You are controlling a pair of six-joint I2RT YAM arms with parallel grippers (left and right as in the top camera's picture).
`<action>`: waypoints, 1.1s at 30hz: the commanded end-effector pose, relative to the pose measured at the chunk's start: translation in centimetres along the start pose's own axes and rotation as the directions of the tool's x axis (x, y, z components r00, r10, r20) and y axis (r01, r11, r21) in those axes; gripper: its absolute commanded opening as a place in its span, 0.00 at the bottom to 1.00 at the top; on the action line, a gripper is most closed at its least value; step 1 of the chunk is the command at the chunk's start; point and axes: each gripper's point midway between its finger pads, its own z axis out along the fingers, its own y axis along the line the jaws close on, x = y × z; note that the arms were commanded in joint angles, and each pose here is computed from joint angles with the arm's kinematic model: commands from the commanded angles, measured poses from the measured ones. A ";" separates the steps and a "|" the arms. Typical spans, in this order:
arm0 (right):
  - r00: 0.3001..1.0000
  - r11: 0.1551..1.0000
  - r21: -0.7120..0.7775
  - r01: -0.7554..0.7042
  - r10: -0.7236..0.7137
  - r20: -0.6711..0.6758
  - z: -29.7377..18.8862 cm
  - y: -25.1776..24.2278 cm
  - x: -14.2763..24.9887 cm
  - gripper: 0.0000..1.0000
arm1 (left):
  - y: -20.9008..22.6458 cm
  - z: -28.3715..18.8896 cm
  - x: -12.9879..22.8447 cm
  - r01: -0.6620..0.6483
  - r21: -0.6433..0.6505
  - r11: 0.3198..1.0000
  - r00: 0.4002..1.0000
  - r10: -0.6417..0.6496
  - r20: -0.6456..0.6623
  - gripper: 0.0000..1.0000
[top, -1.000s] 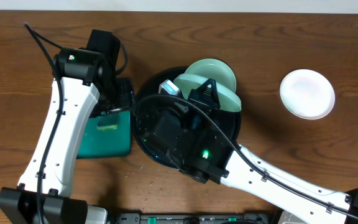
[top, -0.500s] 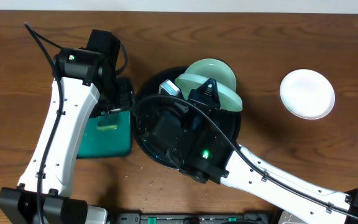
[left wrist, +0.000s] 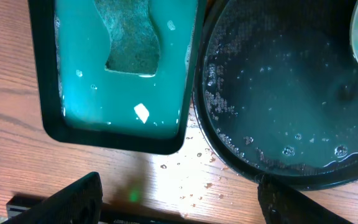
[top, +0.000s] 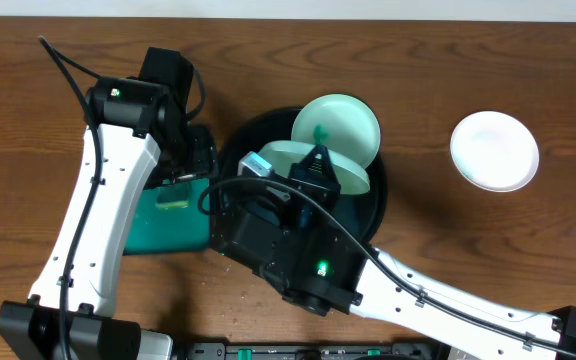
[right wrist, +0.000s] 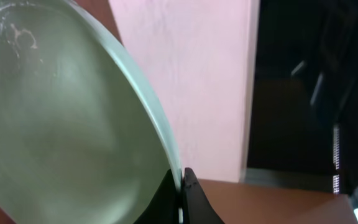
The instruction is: Clean dirty plates on tray and stack at the side
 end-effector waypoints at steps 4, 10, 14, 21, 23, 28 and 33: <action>0.964 0.938 -0.224 -0.265 0.259 -0.055 0.6 3.3 0.9 0.01 | 0.0 -0.1 -0.2 -0.008 -0.003 1.000 1.000 0.008 0.008 0.81; 0.736 0.583 -0.449 -0.677 0.533 -0.418 3.3 8.8 3.1 0.01 | 0.0 -0.1 -0.2 -0.008 -0.003 1.000 1.000 0.008 0.008 0.81; 0.575 0.364 -0.447 -0.817 0.570 -0.587 5.8 9.6 4.6 0.01 | 0.0 -0.1 -0.2 -0.008 -0.003 1.000 1.000 0.008 0.007 0.81; 0.305 0.081 -0.322 -0.943 0.591 -0.747 11.1 7.7 9.3 0.01 | 0.0 -0.1 -0.2 -0.008 -0.004 1.000 1.000 0.008 0.007 0.81; 0.210 -0.001 -0.261 -0.965 0.589 -0.780 12.6 6.9 11.6 0.01 | 0.0 -0.1 -0.2 -0.008 -0.004 1.000 1.000 0.008 0.007 0.81; -0.051 -0.179 -0.066 -0.982 0.580 -0.813 15.7 4.7 18.9 0.01 | 0.0 -0.1 -0.2 -0.008 -0.003 1.000 1.000 0.008 0.007 0.81; -0.268 -0.279 0.123 -0.952 0.575 -0.773 17.4 3.1 27.0 0.01 | 0.0 -0.1 -0.2 -0.008 -0.003 1.000 1.000 0.008 0.008 0.81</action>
